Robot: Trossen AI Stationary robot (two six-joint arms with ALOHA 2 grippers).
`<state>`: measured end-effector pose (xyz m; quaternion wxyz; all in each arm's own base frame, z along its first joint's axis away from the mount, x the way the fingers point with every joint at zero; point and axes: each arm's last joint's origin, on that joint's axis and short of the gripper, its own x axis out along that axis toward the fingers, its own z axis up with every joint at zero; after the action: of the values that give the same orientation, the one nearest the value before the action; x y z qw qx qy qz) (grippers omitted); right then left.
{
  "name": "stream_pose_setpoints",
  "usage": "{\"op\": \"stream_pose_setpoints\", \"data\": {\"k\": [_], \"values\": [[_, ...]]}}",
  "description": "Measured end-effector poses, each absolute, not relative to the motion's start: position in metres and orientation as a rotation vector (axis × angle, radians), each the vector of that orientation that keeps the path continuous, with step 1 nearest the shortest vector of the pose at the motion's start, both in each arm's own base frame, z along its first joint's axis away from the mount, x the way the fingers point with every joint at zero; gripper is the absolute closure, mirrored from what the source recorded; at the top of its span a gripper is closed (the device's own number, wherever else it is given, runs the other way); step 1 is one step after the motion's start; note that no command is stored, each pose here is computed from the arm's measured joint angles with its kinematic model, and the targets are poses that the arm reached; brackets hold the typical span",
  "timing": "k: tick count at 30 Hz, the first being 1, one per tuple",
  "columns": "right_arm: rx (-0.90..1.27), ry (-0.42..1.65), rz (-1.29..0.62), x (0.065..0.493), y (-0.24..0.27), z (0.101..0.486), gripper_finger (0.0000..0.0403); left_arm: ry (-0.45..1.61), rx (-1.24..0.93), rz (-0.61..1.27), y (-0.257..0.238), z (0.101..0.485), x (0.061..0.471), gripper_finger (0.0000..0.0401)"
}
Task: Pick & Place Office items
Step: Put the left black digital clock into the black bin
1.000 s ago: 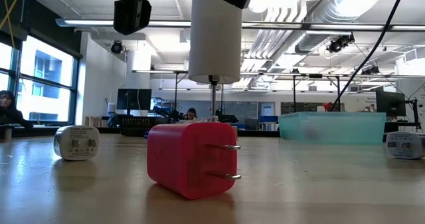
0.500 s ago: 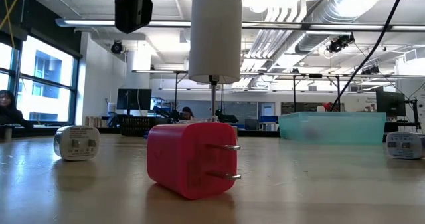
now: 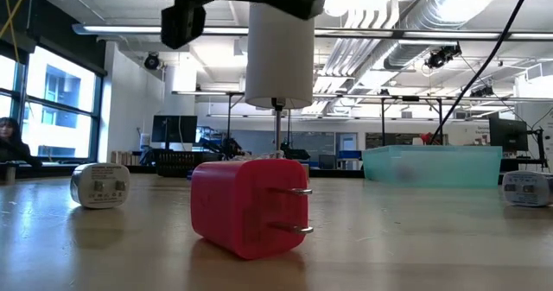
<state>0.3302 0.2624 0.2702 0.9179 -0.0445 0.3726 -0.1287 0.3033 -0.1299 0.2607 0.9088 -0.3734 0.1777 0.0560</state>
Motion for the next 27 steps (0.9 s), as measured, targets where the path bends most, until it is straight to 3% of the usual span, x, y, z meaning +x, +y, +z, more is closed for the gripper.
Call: {"op": "stream_pose_setpoints", "data": {"k": [9, 27], "values": [[0.006, 0.814, -0.296, 0.313, 0.267, 0.272, 0.0188, 0.461, -0.692, 0.261, -0.096, 0.264, 0.292, 0.0332], [-0.017, 0.82, -0.307, 0.315, 0.265, 0.269, 0.0188, 0.69, -0.552, 1.026, 0.046, 0.261, 0.236, 0.0332]]}}
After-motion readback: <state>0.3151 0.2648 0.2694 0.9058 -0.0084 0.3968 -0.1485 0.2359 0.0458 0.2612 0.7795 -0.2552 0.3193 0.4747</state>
